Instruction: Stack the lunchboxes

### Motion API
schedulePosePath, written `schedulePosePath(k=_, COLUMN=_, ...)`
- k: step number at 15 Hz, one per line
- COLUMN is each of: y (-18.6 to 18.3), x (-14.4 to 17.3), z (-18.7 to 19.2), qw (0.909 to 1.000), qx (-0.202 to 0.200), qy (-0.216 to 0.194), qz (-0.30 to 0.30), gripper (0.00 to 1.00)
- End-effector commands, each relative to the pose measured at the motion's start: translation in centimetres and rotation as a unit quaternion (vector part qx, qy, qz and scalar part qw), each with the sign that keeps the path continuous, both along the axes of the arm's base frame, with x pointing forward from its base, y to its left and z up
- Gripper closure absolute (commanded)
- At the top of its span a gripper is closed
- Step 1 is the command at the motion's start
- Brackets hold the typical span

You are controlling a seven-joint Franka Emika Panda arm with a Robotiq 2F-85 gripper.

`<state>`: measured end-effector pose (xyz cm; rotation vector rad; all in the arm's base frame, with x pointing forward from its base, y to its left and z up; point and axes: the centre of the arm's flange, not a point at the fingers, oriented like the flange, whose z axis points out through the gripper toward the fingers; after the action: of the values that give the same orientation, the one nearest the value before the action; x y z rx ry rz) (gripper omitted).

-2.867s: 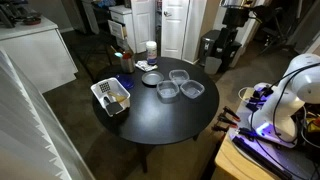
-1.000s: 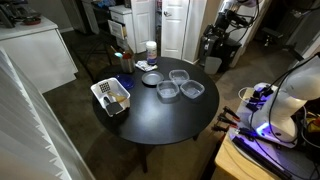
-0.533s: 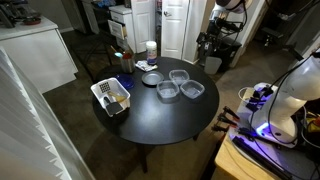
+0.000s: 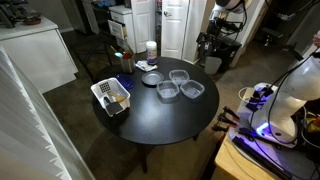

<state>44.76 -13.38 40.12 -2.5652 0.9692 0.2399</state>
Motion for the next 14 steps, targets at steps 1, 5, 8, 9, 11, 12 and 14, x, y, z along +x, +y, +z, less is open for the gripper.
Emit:
schedulePosePath(k=1, y=-0.3, x=1.9, z=-3.1, qw=0.9995, qx=0.000, qy=0.017, qz=-0.028, gripper=0.00)
schedulePosePath(k=5, y=0.3, x=4.9, z=-9.8, qw=0.9979, qx=-0.038, qy=0.033, qz=-0.040, gripper=0.00)
schedulePosePath(k=8, y=1.5, x=6.8, z=-15.8, qw=0.9937, qx=-0.090, qy=0.043, qz=-0.052, gripper=0.00)
schedulePosePath(k=9, y=1.8, x=7.5, z=-17.8, qw=0.9905, qx=-0.110, qy=0.045, qz=-0.069, gripper=0.00)
schedulePosePath(k=11, y=1.7, x=8.5, z=-21.0, qw=0.9814, qx=-0.143, qy=0.045, qz=-0.119, gripper=0.00)
schedulePosePath(k=12, y=1.5, x=9.1, z=-22.4, qw=0.9763, qx=-0.156, qy=0.044, qz=-0.144, gripper=0.00)
schedulePosePath(k=14, y=0.7, x=9.8, z=-24.6, qw=0.9642, qx=-0.180, qy=0.049, qz=-0.189, gripper=0.00)
